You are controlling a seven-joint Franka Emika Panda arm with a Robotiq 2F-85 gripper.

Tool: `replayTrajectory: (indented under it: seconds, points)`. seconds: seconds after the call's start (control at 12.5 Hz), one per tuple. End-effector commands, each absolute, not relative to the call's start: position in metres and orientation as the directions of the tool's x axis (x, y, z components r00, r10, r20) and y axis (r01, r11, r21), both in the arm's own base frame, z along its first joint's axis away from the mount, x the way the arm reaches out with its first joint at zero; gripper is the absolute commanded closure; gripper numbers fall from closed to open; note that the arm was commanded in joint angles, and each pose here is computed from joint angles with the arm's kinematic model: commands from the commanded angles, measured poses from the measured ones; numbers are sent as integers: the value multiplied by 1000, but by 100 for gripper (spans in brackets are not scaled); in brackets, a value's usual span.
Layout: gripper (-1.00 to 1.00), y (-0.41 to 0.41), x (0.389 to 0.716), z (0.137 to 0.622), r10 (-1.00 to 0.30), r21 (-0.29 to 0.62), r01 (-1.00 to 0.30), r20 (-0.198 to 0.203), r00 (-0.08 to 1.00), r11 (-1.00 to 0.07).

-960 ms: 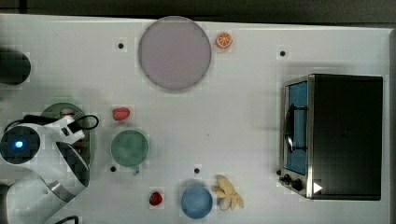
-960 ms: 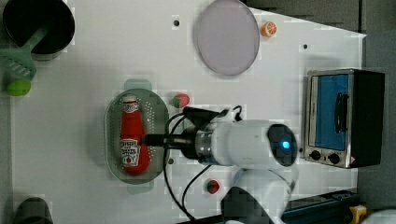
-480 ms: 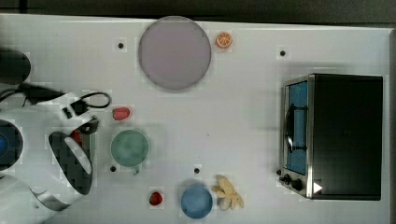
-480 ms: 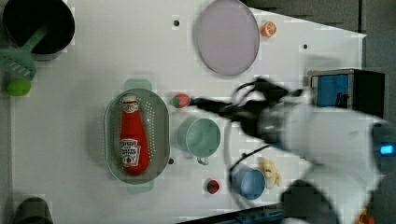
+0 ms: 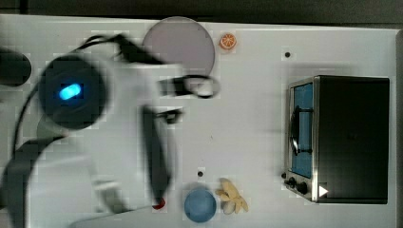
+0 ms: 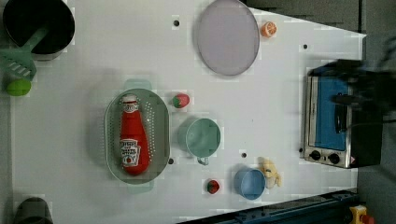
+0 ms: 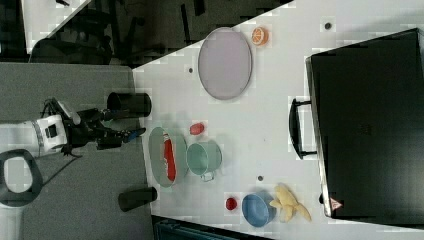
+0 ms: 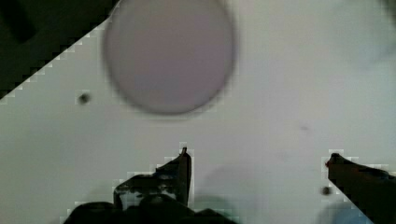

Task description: Pick Ketchup from the table and place it in strainer.

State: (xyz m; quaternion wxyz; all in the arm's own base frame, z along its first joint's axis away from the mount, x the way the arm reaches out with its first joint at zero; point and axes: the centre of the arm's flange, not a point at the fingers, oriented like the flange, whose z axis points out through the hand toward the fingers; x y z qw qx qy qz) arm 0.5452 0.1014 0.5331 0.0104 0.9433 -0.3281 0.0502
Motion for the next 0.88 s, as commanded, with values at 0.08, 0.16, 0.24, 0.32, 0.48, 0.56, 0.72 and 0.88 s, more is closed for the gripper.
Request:
replayTrajectory:
  seconds: [0.08, 0.16, 0.24, 0.32, 0.48, 0.56, 0.72, 0.88]
  points:
    - [-100, 39, 540, 570, -711, 12, -712, 47, 702, -702]
    - [-100, 27, 538, 580, -728, 17, -728, 19, 686, -685]
    - [-100, 18, 534, 589, -741, 25, -741, -1, 672, -671]
    - [-100, 8, 530, 597, -751, 38, -751, -13, 660, -660]
    - [-100, -3, 529, 602, -764, 38, -763, -16, 645, -645]
    - [-100, -7, 529, 599, -770, 40, -769, -21, 638, -638]
    - [-100, -16, 531, 598, -779, 32, -779, -17, 626, -627]
    - [-100, -16, 531, 598, -780, 30, -779, -15, 626, -626]
